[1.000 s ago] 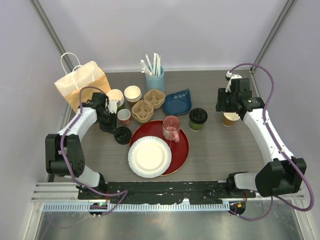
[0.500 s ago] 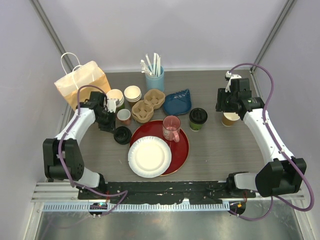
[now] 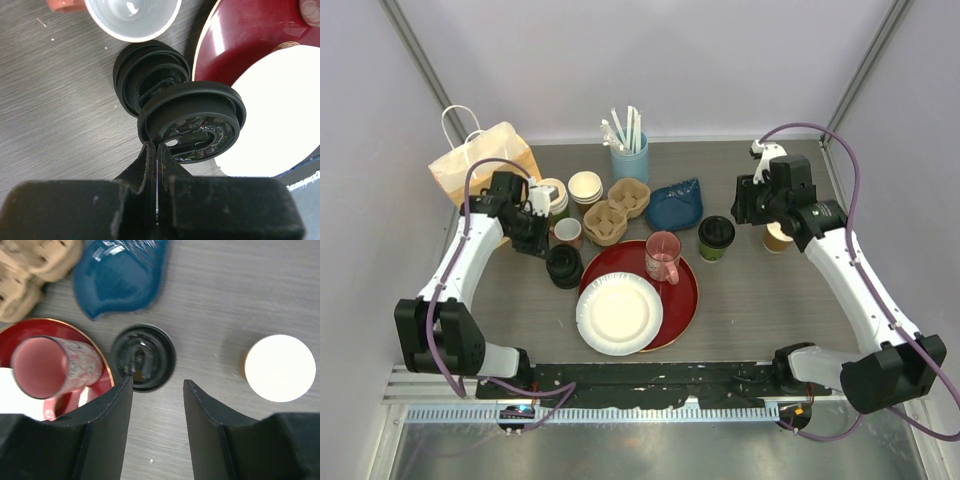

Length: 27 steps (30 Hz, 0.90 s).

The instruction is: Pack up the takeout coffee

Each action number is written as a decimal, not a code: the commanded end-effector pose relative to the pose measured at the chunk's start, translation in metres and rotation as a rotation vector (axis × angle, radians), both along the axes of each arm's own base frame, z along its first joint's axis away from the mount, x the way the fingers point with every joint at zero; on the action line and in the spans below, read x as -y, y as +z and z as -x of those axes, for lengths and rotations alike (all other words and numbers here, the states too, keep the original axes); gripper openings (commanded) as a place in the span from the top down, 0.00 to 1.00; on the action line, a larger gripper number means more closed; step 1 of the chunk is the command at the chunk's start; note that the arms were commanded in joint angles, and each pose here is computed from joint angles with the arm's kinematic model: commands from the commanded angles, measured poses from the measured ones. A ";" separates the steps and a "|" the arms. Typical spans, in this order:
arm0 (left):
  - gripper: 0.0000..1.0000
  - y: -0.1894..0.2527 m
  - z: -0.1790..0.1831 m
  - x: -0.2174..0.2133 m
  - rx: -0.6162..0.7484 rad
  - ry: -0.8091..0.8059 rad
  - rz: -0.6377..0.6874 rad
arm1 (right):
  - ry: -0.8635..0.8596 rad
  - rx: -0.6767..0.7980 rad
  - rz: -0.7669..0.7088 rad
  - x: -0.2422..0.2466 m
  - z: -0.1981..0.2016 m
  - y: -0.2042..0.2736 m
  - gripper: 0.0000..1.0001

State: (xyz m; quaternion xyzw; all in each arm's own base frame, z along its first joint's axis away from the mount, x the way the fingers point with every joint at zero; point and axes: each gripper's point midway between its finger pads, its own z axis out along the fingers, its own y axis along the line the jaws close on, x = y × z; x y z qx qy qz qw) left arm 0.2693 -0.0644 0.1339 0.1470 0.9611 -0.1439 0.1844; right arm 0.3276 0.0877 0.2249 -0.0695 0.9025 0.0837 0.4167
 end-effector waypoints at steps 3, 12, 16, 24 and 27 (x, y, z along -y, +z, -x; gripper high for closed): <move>1.00 0.047 0.005 0.012 0.094 -0.094 -0.004 | 0.173 0.201 -0.222 -0.080 -0.001 0.082 0.50; 1.00 0.091 0.012 0.044 0.170 -0.221 -0.047 | 0.546 0.230 -0.197 -0.227 0.037 0.083 0.32; 1.00 0.100 0.015 0.057 0.175 -0.246 -0.005 | 0.819 0.468 -0.240 -0.263 0.070 0.102 0.32; 1.00 0.102 0.016 0.070 0.163 -0.235 0.025 | 1.260 1.052 -0.101 -0.283 0.135 0.118 0.33; 1.00 0.104 0.013 0.072 0.166 -0.162 0.053 | 1.140 1.095 -0.087 -0.299 0.135 0.124 0.41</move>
